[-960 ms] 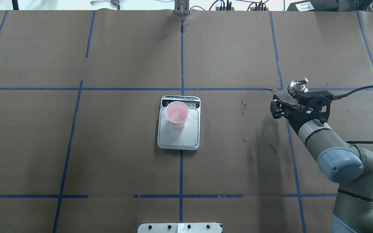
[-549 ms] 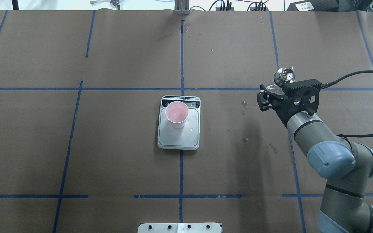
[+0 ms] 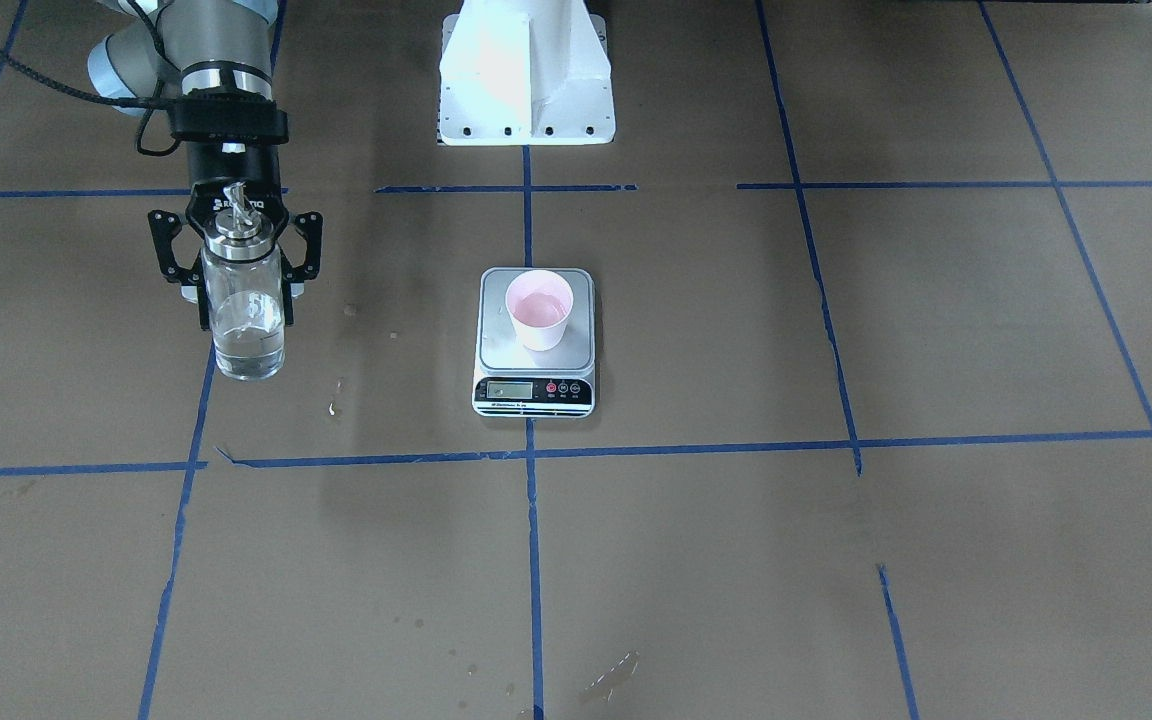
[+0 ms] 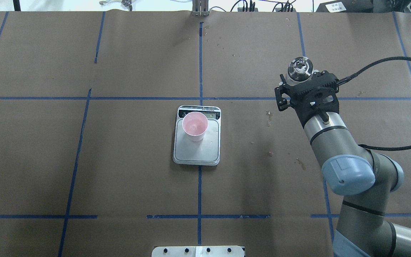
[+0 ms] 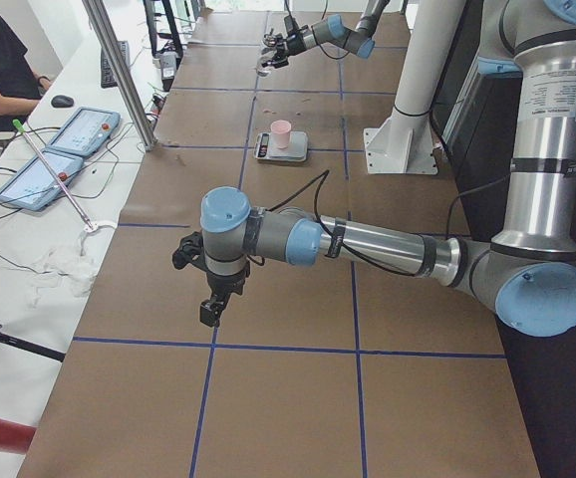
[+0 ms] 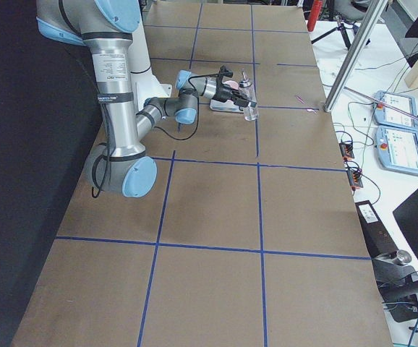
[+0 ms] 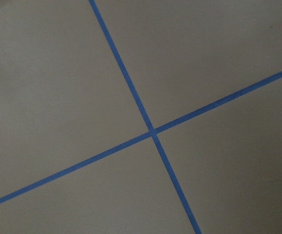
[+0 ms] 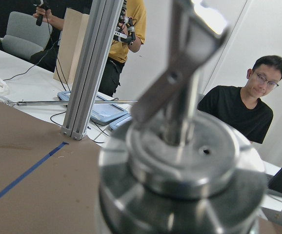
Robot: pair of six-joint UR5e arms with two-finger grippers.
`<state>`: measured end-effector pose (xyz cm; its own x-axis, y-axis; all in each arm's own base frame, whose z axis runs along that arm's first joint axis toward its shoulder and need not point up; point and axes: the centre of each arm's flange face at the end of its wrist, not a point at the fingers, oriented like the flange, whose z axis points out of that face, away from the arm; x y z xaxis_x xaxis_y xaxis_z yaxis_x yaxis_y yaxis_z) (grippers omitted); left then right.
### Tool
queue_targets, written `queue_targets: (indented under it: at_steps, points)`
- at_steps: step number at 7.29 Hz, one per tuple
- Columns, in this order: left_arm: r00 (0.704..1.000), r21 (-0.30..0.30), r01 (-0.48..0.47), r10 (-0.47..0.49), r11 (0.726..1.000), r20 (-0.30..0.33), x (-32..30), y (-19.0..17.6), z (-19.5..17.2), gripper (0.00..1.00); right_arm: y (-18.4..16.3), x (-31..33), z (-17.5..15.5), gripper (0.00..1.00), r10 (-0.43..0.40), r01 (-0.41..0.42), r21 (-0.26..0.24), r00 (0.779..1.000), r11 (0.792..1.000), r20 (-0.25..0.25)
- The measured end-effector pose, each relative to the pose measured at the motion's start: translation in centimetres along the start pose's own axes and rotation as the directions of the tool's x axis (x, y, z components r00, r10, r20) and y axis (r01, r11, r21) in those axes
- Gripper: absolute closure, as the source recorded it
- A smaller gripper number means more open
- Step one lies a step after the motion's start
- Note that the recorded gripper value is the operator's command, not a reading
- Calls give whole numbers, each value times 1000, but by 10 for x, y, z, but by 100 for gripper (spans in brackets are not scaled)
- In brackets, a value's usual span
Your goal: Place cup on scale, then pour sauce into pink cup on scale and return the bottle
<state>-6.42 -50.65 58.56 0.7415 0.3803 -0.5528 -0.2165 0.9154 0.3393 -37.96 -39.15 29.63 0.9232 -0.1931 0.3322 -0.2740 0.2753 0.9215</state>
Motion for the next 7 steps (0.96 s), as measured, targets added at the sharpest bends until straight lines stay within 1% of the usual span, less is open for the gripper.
queue_targets:
  at_steps: [1, 2, 3, 4, 5, 6, 7]
  points:
    - [1000, 4, 5, -5, 1000, -1, -4, 2, 3, 0, -6, -4, 0, 100, -116, 116, 10, 993, 993, -16]
    - [1000, 7, 2, -2, 1000, 1, -7, 5, 7, 0, -15, -17, -1, 100, -197, 197, 18, 980, 980, -18]
    - [1000, 8, 0, 0, 1000, 1, -9, 7, 10, 0, -27, -42, 1, 100, -257, 257, 6, 966, 966, -13]
    - [1000, 7, 1, -1, 1000, -2, -10, 9, 12, 0, -39, -68, 5, 100, -323, 322, -32, 946, 946, -18]
    - [1000, 7, 1, -1, 1000, -3, -11, 9, 13, 0, -42, -85, 6, 100, -377, 375, -63, 926, 925, -28]
    - [1000, 6, 1, 0, 1000, -3, -11, 9, 13, 0, -34, -98, 5, 100, -443, 438, -77, 895, 896, -60]
    - [1000, 5, 1, -1, 1000, -4, -12, 10, 14, 0, -21, -108, 8, 100, -528, 521, -86, 842, 849, -109]
